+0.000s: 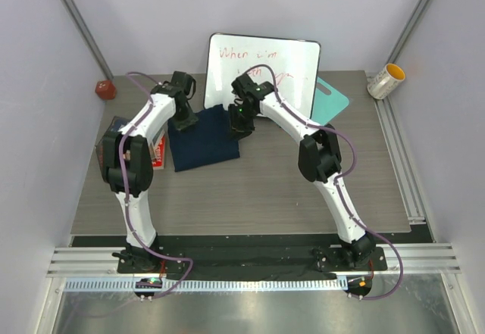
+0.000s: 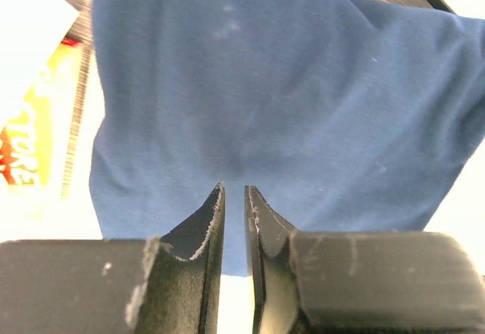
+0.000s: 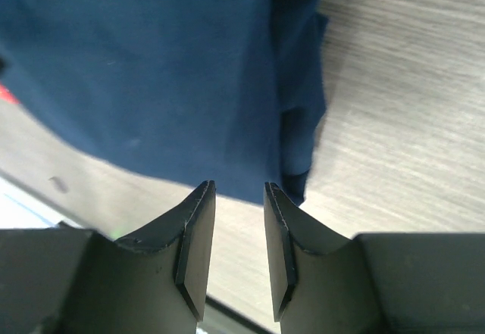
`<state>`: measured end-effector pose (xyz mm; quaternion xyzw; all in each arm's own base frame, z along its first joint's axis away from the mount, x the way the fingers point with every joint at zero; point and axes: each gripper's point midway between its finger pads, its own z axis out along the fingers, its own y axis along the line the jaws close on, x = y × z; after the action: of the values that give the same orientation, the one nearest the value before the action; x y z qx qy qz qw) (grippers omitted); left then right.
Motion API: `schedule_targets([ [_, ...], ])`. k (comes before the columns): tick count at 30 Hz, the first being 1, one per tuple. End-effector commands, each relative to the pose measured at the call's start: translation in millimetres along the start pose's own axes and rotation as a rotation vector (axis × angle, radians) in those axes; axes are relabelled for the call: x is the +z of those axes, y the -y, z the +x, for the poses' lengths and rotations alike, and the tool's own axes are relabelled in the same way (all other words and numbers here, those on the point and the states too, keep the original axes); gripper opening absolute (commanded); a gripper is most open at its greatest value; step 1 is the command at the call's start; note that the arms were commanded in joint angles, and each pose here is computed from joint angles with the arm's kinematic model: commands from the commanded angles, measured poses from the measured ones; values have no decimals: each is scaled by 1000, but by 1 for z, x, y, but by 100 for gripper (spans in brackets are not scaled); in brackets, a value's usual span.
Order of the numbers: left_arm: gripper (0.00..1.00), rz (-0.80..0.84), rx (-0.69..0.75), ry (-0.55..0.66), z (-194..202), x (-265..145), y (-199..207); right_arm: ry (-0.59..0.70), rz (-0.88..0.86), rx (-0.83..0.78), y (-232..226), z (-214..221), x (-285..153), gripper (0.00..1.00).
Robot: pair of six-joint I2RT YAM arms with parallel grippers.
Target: Fold and stack the t-shirts
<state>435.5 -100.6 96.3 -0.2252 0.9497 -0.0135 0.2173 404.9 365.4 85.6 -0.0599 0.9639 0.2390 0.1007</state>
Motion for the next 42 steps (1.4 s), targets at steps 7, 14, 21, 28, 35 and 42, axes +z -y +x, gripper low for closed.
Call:
schedule_targets([
  [7,9,-3,34,-71,20,10,-7,34,66,-57,13,-7,17,38],
  [14,7,-64,59,-161,52,35,-15,-23,132,-66,31,9,27,37],
  [21,1,-114,85,-205,84,42,-22,-96,174,-77,43,36,31,37],
  [28,1,-154,157,-233,120,46,-30,-155,213,-119,45,71,21,36],
  [35,1,-163,276,-240,170,27,-28,-153,248,-131,43,104,-3,36],
  [42,2,-137,363,-248,220,3,-19,-80,223,-94,40,123,-45,36],
])
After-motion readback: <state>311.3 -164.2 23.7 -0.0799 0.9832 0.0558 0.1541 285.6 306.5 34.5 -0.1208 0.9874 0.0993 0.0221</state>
